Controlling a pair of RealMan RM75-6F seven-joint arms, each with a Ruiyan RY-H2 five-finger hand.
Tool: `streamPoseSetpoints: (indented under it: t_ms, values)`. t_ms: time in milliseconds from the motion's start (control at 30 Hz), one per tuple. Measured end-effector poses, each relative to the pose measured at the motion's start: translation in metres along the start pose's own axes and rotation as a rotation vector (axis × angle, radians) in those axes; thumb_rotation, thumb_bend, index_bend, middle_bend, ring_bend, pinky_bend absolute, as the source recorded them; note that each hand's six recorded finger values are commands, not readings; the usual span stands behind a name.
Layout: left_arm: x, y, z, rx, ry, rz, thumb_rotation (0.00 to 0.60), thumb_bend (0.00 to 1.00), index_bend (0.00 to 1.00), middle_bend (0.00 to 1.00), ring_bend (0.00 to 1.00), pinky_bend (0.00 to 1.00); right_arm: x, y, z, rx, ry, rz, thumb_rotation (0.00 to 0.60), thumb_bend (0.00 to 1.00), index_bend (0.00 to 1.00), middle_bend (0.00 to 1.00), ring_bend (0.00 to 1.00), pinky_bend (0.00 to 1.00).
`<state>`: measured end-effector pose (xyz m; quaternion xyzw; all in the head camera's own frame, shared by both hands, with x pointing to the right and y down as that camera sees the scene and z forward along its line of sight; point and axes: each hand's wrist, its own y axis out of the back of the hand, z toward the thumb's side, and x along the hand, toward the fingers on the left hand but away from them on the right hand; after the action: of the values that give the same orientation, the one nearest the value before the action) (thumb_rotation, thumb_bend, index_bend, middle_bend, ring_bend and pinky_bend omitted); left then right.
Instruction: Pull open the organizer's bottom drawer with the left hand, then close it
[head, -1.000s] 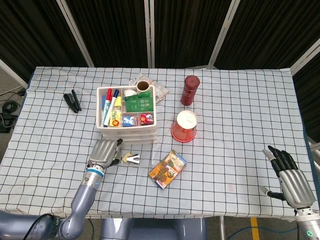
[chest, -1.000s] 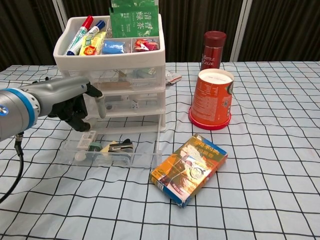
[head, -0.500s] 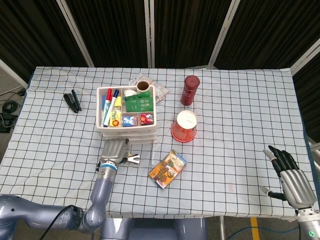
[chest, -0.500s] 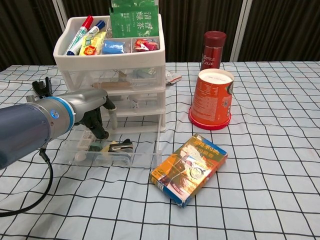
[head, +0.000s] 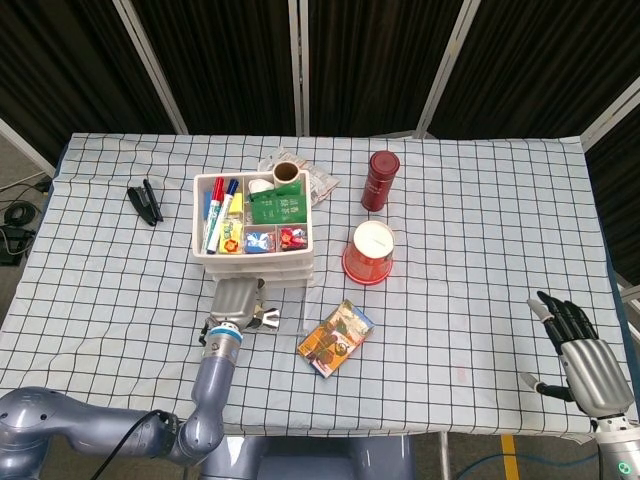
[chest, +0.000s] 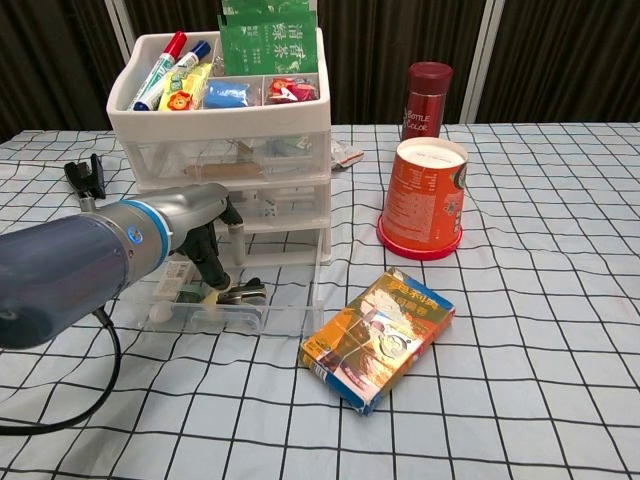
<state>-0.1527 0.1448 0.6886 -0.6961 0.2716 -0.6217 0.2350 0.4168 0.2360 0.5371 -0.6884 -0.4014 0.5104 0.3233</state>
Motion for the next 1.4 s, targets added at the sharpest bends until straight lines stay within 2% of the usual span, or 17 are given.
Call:
streamPoseSetpoints:
  t_ms: [400,867,1400]
  values:
    - [0.000,-0.008,0.015,0.018,0.011,0.010,0.600,0.37,0.52,1.00,0.99,0.91,0.001,0.003,-0.001,-0.011,0.003,-0.004,0.600,0.04,0.05,0.00,0.00,0.00]
    - [0.005,-0.012,0.018,0.033,0.041,0.009,0.600,0.37,0.52,1.00,0.99,0.91,0.001,0.005,-0.002,-0.018,0.003,-0.004,0.600,0.04,0.05,0.00,0.00,0.00]
    - [0.010,-0.021,0.026,0.033,0.034,0.005,0.600,0.38,0.52,1.00,0.99,0.91,0.001,0.007,-0.003,-0.021,-0.002,-0.004,0.600,0.04,0.05,0.00,0.00,0.00]
